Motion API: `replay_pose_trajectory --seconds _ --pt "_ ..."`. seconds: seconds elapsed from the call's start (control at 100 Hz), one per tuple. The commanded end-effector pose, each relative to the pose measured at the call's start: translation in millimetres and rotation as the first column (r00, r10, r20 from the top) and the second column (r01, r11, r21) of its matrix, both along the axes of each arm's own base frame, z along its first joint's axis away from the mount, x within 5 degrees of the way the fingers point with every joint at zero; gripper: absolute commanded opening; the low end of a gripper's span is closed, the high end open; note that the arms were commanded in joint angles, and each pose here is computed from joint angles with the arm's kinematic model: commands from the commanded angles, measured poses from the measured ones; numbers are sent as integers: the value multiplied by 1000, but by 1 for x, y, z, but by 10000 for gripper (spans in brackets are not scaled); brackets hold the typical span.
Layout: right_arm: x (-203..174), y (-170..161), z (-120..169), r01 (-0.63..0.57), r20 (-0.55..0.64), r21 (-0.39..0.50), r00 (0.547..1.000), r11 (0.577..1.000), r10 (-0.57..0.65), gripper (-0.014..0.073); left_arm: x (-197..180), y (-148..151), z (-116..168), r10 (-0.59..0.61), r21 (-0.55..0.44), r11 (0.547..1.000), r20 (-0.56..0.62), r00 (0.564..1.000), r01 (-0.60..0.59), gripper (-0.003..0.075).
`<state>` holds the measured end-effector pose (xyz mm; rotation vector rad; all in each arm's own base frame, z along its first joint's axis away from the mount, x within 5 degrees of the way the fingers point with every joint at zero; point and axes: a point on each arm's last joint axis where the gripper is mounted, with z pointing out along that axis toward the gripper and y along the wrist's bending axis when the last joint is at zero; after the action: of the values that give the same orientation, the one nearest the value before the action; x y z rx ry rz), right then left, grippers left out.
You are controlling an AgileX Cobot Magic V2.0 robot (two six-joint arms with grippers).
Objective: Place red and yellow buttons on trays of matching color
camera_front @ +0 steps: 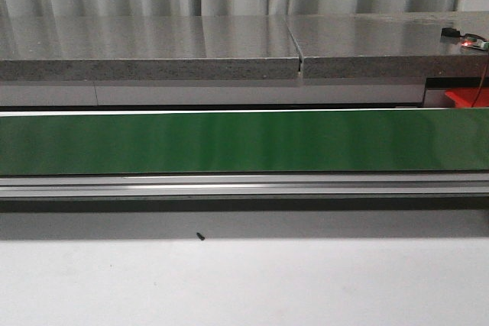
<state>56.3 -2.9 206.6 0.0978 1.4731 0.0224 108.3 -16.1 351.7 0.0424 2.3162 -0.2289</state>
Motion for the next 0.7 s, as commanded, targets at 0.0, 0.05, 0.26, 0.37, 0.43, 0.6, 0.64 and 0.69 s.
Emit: replay_pose_trajectory --seconds 0.0,0.05,0.26,0.37,0.43,0.6,0.64,0.69 --pt "-4 0 14 5 114 -16 993 1000 -3 -67 3 -2 13 0 -27 1000 72 997 2 87" --pt "-4 0 14 5 114 -16 993 1000 -3 -67 3 -2 13 0 -27 1000 72 997 2 172" --pt "-4 0 14 5 114 -16 993 1000 -3 -67 3 -2 14 1 -27 1000 75 997 1 491" --pt "-4 0 14 5 114 -16 993 1000 -3 -67 3 -1 13 2 -21 1000 73 997 0 516" --pt "-4 0 14 5 114 -16 993 1000 -3 -67 4 0 14 31 -33 999 79 996 -28 516" --pt "-4 0 14 5 114 -16 993 1000 -3 -67 7 15 15 212 -3 977 102 972 -213 515" --pt "-4 0 14 5 114 -16 993 1000 -3 -67 7 19 15 253 3 967 106 962 -255 515" --pt "-4 0 14 5 114 -16 993 1000 -3 -67 10 25 15 306 36 950 112 945 -312 515"
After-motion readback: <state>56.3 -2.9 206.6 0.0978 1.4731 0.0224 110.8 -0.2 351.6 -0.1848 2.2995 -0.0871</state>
